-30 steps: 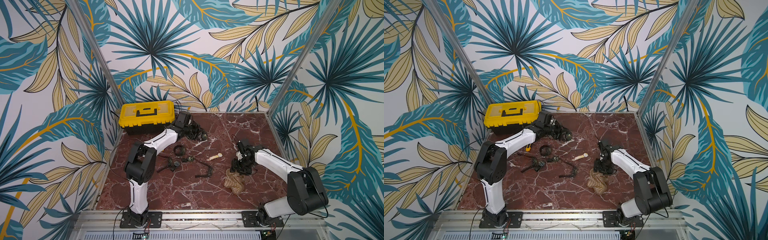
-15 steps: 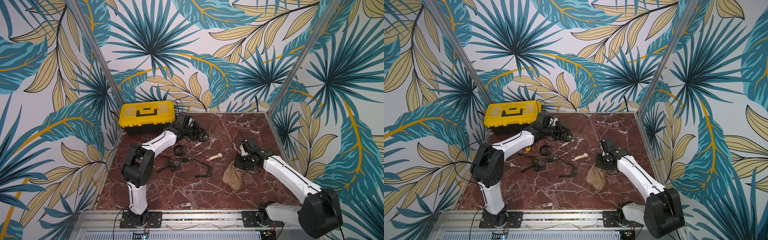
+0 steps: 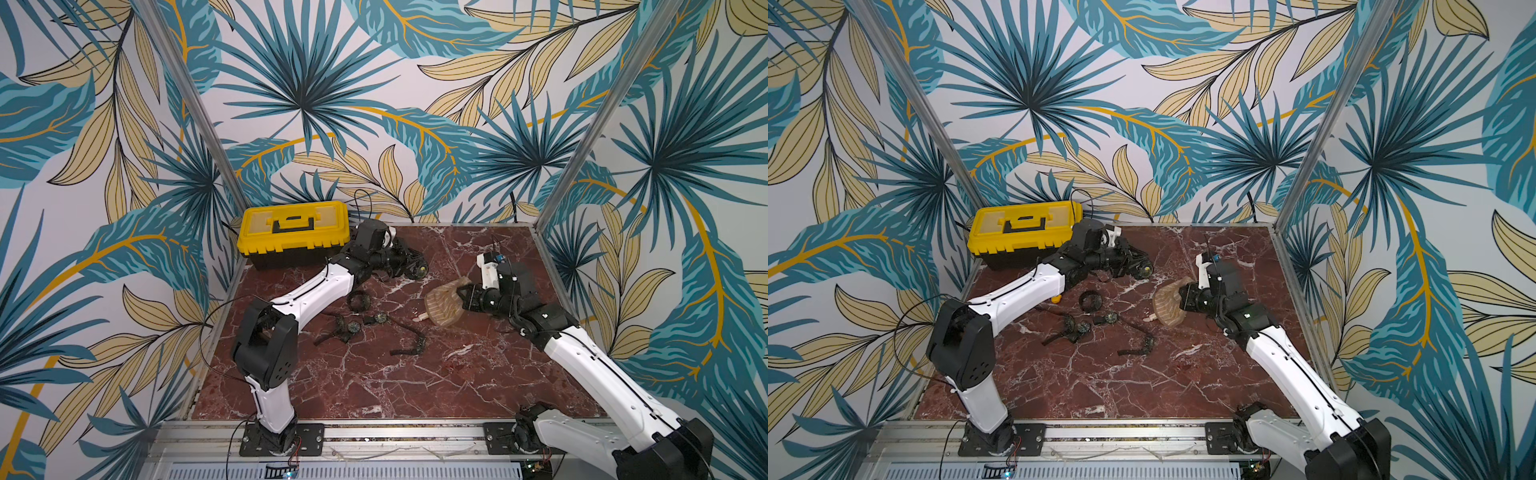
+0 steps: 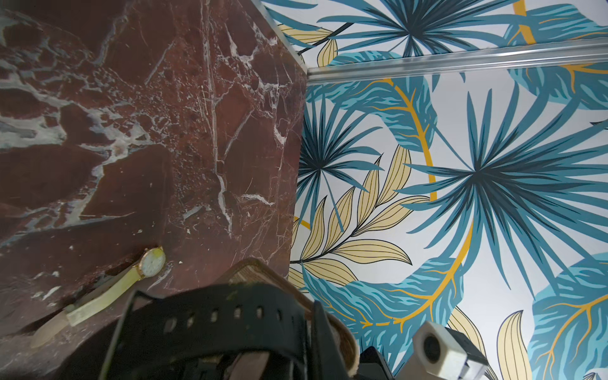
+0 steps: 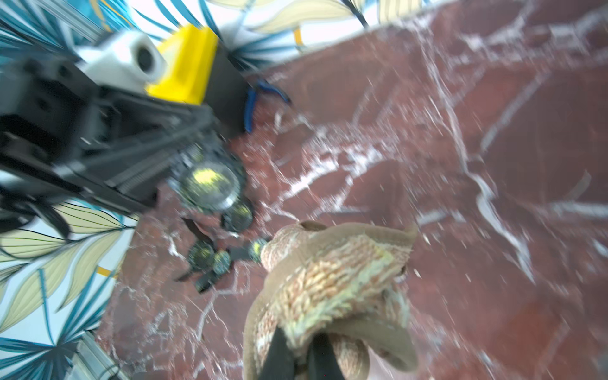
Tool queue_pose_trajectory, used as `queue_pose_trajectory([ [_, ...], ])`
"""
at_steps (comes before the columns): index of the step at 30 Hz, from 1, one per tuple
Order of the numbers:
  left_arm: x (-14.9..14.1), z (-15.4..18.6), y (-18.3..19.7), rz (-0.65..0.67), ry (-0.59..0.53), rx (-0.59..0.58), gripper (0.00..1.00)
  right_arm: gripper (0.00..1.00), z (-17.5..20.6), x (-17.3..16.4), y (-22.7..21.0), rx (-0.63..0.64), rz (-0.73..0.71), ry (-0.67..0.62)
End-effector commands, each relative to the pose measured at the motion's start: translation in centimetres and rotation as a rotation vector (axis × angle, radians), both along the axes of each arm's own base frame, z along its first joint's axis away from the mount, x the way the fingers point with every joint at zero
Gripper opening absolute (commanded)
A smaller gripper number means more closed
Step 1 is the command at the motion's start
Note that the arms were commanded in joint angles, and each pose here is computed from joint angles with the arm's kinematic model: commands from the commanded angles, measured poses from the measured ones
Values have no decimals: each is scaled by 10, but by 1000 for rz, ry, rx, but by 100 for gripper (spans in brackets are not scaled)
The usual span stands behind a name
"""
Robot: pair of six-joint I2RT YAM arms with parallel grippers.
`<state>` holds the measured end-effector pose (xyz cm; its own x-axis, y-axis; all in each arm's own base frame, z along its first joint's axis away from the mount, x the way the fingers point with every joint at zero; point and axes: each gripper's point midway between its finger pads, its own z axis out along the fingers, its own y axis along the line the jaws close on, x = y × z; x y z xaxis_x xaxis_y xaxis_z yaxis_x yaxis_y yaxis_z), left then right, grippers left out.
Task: Wipe the watch dial
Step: Pick up the cleaning item at the center of the board, then wipe the dirt from the watch dial.
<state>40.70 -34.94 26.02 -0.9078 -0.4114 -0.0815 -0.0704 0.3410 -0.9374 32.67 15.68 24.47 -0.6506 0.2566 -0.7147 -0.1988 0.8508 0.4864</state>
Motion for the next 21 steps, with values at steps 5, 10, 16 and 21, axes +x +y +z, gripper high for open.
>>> queue_pose_trajectory([
  [5,-4,44,-1,26,-153,-10,0,0,65,31,34,93,107,-288],
  [10,-8,52,-4,25,-188,-4,0,0,63,36,46,94,133,-304],
  [16,-9,57,-3,37,-195,-9,0,0,52,34,61,49,158,-309],
  [21,-9,72,0,48,-218,-26,0,0,35,35,49,17,78,-313],
])
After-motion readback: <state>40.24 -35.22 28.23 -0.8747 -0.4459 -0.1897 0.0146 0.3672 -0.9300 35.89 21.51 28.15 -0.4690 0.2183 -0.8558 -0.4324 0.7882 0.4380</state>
